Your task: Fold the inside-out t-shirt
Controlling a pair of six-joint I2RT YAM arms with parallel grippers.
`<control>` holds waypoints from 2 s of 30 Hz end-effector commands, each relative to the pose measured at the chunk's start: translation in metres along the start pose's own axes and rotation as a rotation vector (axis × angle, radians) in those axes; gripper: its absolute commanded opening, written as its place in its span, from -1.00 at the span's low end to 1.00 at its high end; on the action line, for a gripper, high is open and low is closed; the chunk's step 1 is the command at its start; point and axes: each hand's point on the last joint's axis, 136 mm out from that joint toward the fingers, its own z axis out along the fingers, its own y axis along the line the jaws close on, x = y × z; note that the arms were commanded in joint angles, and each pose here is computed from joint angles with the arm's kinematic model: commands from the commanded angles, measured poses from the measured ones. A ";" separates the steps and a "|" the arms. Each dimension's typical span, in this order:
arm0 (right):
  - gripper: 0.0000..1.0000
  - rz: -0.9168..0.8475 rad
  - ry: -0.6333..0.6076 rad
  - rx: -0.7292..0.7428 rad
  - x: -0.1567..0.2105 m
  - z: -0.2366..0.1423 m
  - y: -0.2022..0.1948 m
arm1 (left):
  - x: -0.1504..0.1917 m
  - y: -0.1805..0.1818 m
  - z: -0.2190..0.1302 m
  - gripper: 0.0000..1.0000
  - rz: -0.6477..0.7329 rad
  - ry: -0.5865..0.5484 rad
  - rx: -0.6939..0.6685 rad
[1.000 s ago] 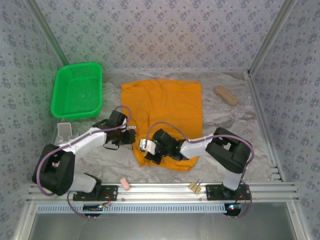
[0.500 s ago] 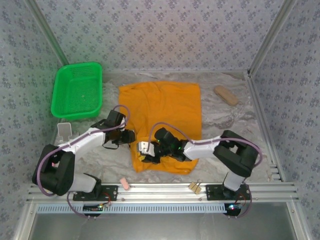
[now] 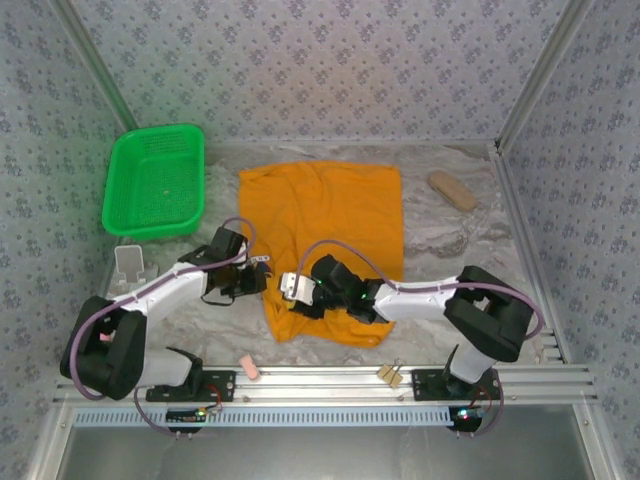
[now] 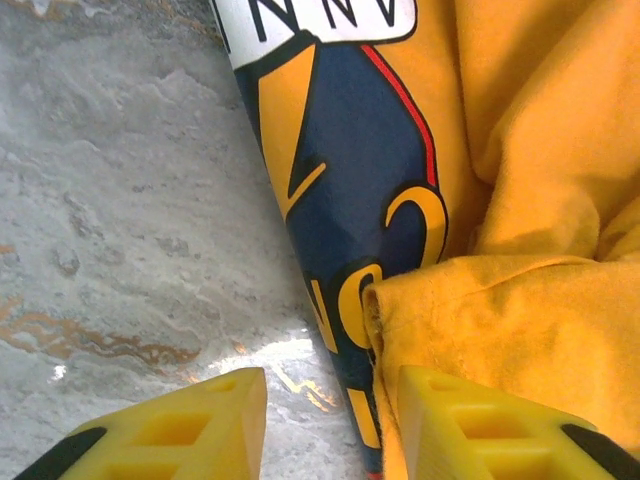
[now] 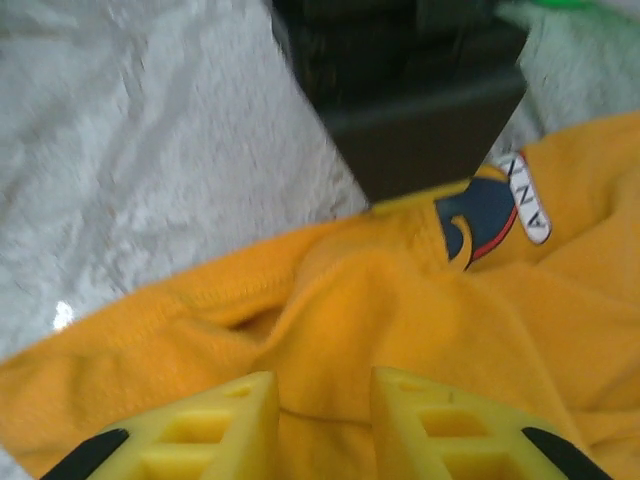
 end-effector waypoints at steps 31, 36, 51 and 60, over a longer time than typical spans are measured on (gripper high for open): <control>-0.91 0.203 -0.074 -0.194 -0.002 0.059 0.024 | -0.020 -0.009 0.010 -0.42 -0.044 -0.041 0.012; -0.55 0.209 -0.049 -0.089 0.008 0.046 0.012 | -0.021 0.002 0.002 -0.40 -0.075 -0.058 -0.027; -0.02 0.135 -0.096 0.475 -0.015 -0.116 -0.108 | -0.023 -0.028 0.000 -0.14 0.021 -0.108 0.022; 1.00 1.059 0.066 0.576 0.084 -0.171 -0.157 | -0.034 -0.085 -0.018 -0.05 0.429 -0.166 -0.001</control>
